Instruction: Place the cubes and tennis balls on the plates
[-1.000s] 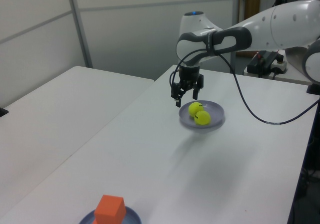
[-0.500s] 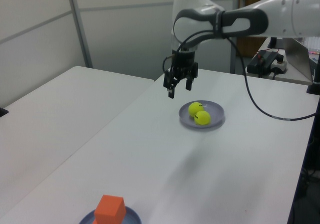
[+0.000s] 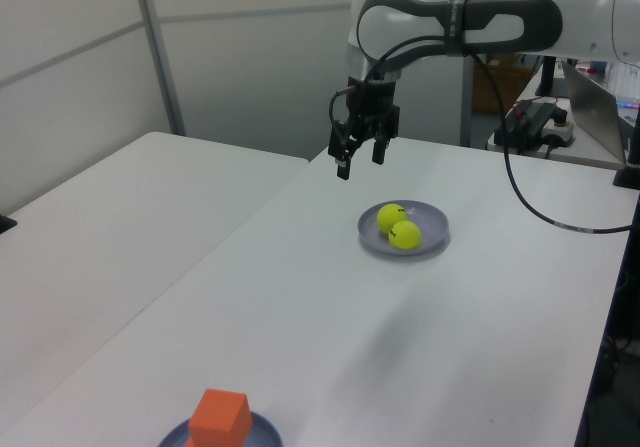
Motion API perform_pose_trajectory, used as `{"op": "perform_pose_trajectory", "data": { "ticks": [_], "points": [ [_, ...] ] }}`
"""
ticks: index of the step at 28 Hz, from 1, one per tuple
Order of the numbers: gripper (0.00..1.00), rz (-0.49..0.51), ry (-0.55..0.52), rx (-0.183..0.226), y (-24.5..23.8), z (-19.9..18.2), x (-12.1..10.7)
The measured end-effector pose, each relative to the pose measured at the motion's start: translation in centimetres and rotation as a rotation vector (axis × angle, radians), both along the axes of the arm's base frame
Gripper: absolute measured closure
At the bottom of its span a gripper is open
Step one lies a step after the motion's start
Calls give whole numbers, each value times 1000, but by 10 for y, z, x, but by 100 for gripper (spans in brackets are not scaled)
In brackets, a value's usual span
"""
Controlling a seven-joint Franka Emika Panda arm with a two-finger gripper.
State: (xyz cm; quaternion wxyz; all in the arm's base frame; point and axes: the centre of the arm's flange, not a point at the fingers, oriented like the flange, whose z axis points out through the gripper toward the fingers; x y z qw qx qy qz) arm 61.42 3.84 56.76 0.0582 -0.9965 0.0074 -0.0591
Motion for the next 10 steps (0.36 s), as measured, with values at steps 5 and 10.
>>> {"op": "perform_pose_trajectory", "data": {
  "ticks": [5,10],
  "points": [
    [0,-3,-13,3,0,8,-3],
    [0,-6,-25,5,-1,16,-6]
  ]
}}
